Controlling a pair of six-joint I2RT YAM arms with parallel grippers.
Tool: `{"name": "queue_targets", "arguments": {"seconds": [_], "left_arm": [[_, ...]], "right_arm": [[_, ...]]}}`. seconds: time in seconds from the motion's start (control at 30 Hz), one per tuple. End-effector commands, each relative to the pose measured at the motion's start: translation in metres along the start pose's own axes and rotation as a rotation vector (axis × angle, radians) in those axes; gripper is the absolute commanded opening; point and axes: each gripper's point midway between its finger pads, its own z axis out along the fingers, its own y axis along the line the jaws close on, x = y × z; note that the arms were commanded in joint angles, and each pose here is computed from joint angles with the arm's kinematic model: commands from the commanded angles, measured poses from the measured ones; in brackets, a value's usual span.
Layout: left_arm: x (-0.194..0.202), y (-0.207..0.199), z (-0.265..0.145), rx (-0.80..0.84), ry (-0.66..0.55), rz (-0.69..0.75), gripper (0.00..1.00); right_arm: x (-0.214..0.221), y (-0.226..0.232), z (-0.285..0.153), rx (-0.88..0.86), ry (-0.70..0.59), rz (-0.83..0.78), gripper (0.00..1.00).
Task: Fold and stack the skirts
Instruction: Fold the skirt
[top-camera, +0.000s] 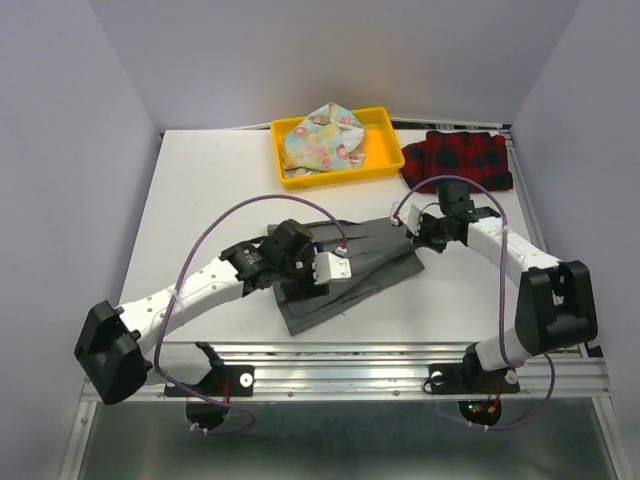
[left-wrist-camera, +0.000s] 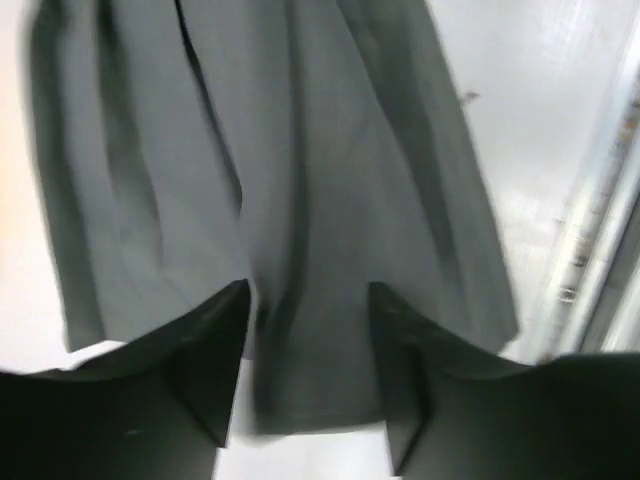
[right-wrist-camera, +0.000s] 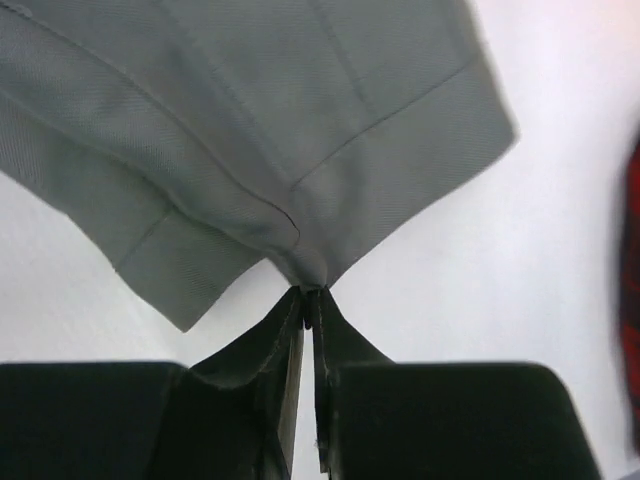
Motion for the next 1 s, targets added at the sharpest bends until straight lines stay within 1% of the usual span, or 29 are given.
{"name": "queue_targets", "arguments": {"seconds": [0.0,0.03,0.07,0.1,0.13,0.23,0.3,0.4,0.43,0.47,0.5,0.53,0.57,0.6,0.67,0.7,0.73,0.8,0.83,0.87,0.9,0.97], "left_arm": [[0.019,-0.033,-0.002,0.09,0.028,-0.075,0.78],[0.02,-0.034,-0.005,0.093,0.026,-0.059,0.8],[0.019,-0.035,-0.01,0.09,0.018,-0.053,0.8],[0.016,-0.034,-0.015,0.079,0.002,-0.045,0.8],[0.01,-0.029,-0.025,0.048,-0.034,-0.031,0.8],[0.001,-0.019,-0.039,-0.022,-0.07,-0.056,0.77],[-0.004,-0.016,-0.041,-0.024,-0.072,-0.08,0.76],[-0.004,-0.009,-0.029,-0.031,-0.038,-0.104,0.77],[-0.006,-0.008,-0.026,-0.031,-0.035,-0.11,0.77],[-0.007,-0.006,-0.022,-0.031,-0.025,-0.116,0.77],[-0.013,-0.003,-0.02,-0.033,-0.027,-0.119,0.77],[-0.009,-0.003,-0.009,-0.016,0.011,-0.128,0.77],[-0.013,-0.004,-0.003,-0.01,0.018,-0.14,0.82],[-0.019,0.001,0.006,-0.017,0.024,-0.148,0.83],[-0.028,0.005,0.013,-0.03,0.01,-0.16,0.83],[-0.038,0.009,0.016,-0.048,-0.023,-0.157,0.82],[-0.039,0.009,0.022,-0.056,-0.02,-0.156,0.81],[-0.041,0.009,0.029,-0.065,-0.015,-0.156,0.79],[-0.041,0.008,0.037,-0.059,-0.007,-0.15,0.77],[-0.041,0.007,0.04,-0.059,-0.005,-0.149,0.75],[-0.041,0.006,0.046,-0.056,-0.005,-0.154,0.75],[-0.046,0.002,0.051,-0.05,-0.014,-0.145,0.75]], "right_arm": [[0.01,0.008,0.001,0.013,0.021,-0.127,0.21],[0.012,0.012,0.0,0.011,0.022,-0.127,0.35],[0.006,0.01,-0.01,0.04,0.005,-0.125,0.36],[0.006,0.01,-0.011,0.035,0.003,-0.124,0.37],[-0.009,0.005,-0.025,0.074,-0.042,-0.119,0.48],[-0.038,0.001,-0.054,0.113,-0.129,-0.063,0.73],[-0.056,-0.008,-0.067,0.132,-0.161,-0.042,0.73],[-0.054,-0.011,-0.066,0.111,-0.114,0.142,0.64],[-0.048,-0.007,-0.055,0.068,-0.082,0.193,0.63],[-0.049,-0.004,-0.058,0.054,-0.081,0.229,0.62],[-0.044,0.004,-0.048,0.005,-0.052,0.288,0.62],[-0.044,0.011,-0.045,-0.02,-0.041,0.399,0.62],[-0.039,0.013,-0.039,-0.04,-0.025,0.463,0.63],[-0.04,0.018,-0.036,-0.056,-0.021,0.552,0.63],[-0.031,0.017,-0.034,-0.052,-0.004,0.671,0.63],[-0.029,0.015,-0.034,-0.05,-0.001,0.727,0.63],[-0.029,0.018,-0.034,-0.061,0.003,0.819,0.63],[-0.026,0.019,-0.036,-0.063,0.01,0.923,0.64],[-0.023,0.019,-0.037,-0.057,0.018,1.001,0.64],[-0.021,0.023,-0.035,-0.06,0.03,1.035,0.64],[-0.014,0.025,-0.034,-0.051,0.049,1.1,0.64],[-0.003,0.032,-0.026,-0.059,0.093,1.173,0.65]]}}
